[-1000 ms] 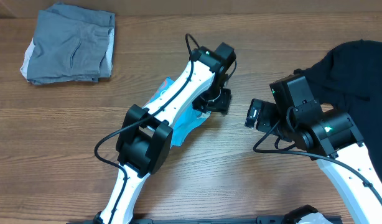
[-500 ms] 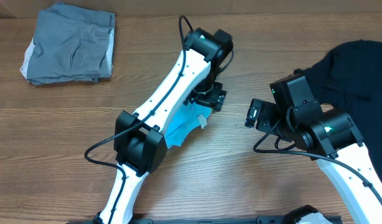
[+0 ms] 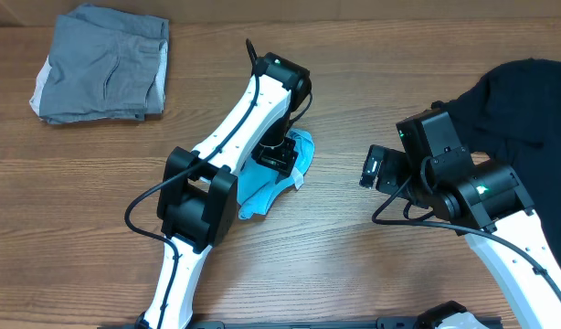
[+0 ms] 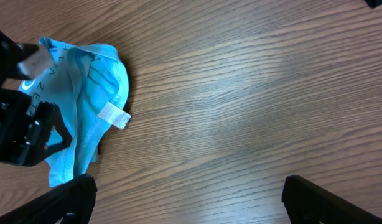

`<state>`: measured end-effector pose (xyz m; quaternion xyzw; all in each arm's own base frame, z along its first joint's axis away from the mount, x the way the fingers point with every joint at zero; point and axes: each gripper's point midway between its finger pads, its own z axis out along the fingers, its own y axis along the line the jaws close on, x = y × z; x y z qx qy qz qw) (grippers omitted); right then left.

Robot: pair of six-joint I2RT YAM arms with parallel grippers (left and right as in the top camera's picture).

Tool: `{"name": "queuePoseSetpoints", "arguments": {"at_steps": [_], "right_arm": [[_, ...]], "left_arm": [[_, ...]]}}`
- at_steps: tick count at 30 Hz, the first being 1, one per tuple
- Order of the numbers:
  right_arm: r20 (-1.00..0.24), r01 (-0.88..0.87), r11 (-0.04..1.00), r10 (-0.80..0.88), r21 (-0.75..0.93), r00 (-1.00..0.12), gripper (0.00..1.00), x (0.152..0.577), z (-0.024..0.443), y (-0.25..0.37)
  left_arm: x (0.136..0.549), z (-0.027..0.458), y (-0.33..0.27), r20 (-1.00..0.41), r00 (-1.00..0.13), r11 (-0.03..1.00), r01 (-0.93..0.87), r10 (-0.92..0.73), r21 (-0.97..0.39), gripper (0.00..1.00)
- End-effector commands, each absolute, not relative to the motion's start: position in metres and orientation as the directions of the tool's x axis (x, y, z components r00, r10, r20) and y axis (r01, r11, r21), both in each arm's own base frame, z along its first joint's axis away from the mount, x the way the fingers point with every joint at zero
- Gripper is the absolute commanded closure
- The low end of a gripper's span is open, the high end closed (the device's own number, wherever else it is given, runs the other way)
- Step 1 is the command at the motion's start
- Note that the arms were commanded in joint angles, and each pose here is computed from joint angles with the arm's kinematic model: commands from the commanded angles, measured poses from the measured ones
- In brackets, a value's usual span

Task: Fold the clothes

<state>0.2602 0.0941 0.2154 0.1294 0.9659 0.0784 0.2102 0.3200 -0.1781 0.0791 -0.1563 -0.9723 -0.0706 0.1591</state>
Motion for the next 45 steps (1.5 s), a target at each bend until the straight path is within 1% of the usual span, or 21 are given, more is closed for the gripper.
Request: {"name": "queuePoseSetpoints", "arguments": {"at_steps": [1,8,11,14,16,17,18,19,25,29,32,33,39,42,45], "right_arm": [[-0.399,0.222,0.953,0.288,0.205,-0.871,0.00,0.263,0.218,0.093],[-0.399,0.222,0.953,0.288,0.205,-0.871,0.00,0.263,0.218,0.093],[-0.399,0.222,0.953,0.288,0.205,-0.871,0.00,0.263,0.218,0.093],[-0.399,0.222,0.953,0.288,0.205,-0.871,0.00,0.263,0.218,0.093],[-0.399,0.222,0.953,0.288,0.205,-0.871,0.00,0.263,0.218,0.093],[-0.398,0.222,0.953,0.288,0.205,-0.871,0.00,0.263,0.218,0.093],[-0.398,0.222,0.953,0.288,0.205,-0.871,0.00,0.263,0.218,0.093],[-0.399,0.222,0.953,0.288,0.205,-0.871,0.00,0.263,0.218,0.093],[-0.399,0.222,0.953,0.288,0.205,-0.871,0.00,0.263,0.218,0.093],[-0.399,0.222,0.953,0.288,0.205,-0.871,0.00,0.263,0.218,0.093],[-0.399,0.222,0.953,0.288,0.205,-0.871,0.00,0.263,0.218,0.093],[-0.399,0.222,0.953,0.288,0.205,-0.871,0.00,0.263,0.218,0.093],[-0.398,0.222,0.953,0.289,0.205,-0.871,0.00,0.263,0.218,0.093],[-0.399,0.222,0.953,0.288,0.205,-0.871,0.00,0.263,0.218,0.093],[-0.398,0.222,0.953,0.288,0.205,-0.871,0.00,0.263,0.218,0.093]], "left_arm": [[0.312,0.075,-0.177,0.359,-0.888,0.932,0.345,0.287,0.109,0.18],[0.300,0.054,-0.182,0.383,-0.875,0.928,0.359,0.297,0.101,0.17],[0.290,0.040,-0.189,0.408,-0.864,0.937,0.346,0.296,0.053,0.20],[0.275,0.032,-0.196,0.444,-0.847,0.945,0.326,0.294,-0.003,0.30],[0.268,0.031,-0.201,0.462,-0.836,0.946,0.324,0.298,-0.023,0.40],[0.265,0.031,-0.203,0.468,-0.831,0.944,0.328,0.301,-0.027,0.51],[0.262,0.032,-0.205,0.473,-0.826,0.942,0.333,0.307,-0.028,0.55],[0.259,0.032,-0.207,0.478,-0.821,0.940,0.339,0.312,-0.033,0.56],[0.246,0.035,-0.216,0.497,-0.798,0.928,0.372,0.340,-0.038,0.54],[0.244,0.035,-0.220,0.494,-0.795,0.922,0.384,0.352,-0.039,0.49],[0.248,0.030,-0.225,0.467,-0.806,0.920,0.388,0.365,-0.050,0.46],[0.249,0.029,-0.229,0.458,-0.809,0.921,0.383,0.369,-0.065,0.45],[0.242,0.031,-0.256,0.451,-0.808,0.926,0.319,0.378,-0.205,0.52],[0.236,0.033,-0.270,0.449,-0.802,0.916,0.304,0.394,-0.260,0.51],[0.228,0.034,-0.278,0.455,-0.796,0.915,0.310,0.399,-0.259,0.48]]}}
